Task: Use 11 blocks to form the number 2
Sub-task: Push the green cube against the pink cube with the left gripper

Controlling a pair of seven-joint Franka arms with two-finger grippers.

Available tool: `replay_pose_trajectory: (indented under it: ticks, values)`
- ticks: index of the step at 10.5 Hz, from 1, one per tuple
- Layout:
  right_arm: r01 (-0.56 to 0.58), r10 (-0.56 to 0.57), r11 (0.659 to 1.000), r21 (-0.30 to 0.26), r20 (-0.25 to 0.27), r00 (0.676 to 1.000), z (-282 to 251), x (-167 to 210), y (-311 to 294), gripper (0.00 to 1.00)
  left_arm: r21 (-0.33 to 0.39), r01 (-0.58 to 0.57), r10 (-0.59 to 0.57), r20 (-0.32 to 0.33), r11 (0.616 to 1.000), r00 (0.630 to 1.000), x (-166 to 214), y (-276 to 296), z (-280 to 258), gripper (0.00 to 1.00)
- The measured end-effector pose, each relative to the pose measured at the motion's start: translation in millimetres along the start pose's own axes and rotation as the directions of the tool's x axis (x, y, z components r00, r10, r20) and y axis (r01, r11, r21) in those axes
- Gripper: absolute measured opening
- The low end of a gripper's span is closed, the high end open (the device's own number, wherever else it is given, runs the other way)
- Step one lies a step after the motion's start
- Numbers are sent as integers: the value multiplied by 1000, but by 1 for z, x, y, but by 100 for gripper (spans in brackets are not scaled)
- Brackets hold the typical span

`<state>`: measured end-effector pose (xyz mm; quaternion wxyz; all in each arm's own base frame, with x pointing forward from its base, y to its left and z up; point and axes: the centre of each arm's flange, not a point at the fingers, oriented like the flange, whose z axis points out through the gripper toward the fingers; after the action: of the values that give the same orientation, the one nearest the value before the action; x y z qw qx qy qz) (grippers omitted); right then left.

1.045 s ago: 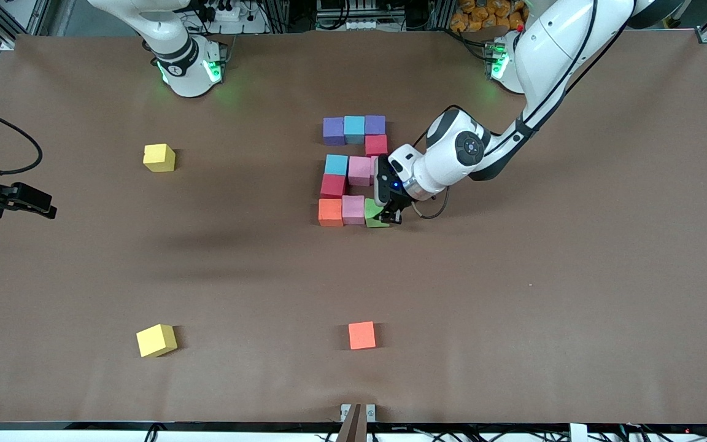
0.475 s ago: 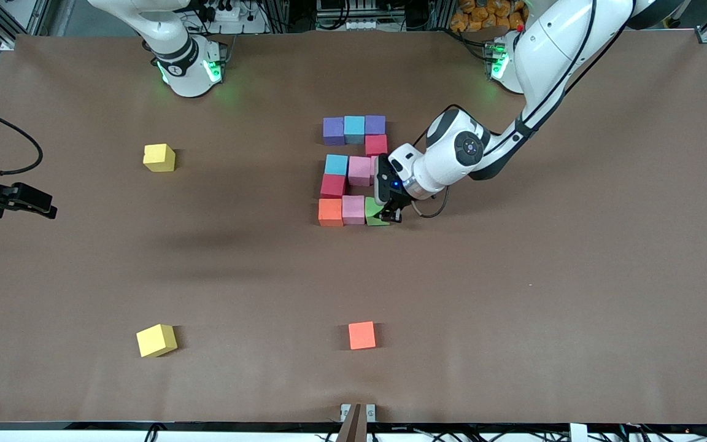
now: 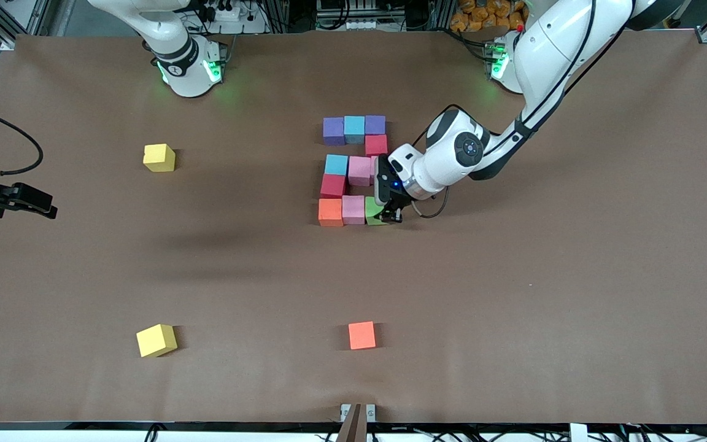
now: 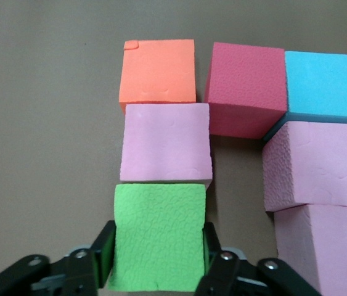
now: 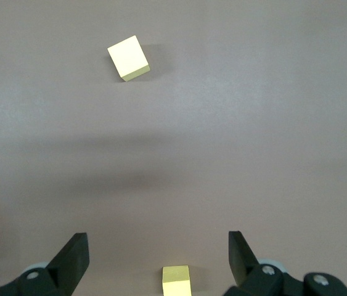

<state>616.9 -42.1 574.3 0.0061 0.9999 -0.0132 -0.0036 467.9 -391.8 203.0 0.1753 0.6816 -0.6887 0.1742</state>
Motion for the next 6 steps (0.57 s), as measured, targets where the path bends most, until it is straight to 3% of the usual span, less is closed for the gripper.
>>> replay_pose_trajectory:
  ticks: [2, 6]
  values:
    - [0, 0, 1000, 0, 0, 1000, 0, 0, 0, 100, -1, 3, -3, -2, 1000, 1000, 0, -1, 1, 96]
    - [0, 0, 1000, 0, 0, 1000, 0, 0, 0, 100, 14, 3, -3, -13, 1000, 1000, 4, -7, -4, 100]
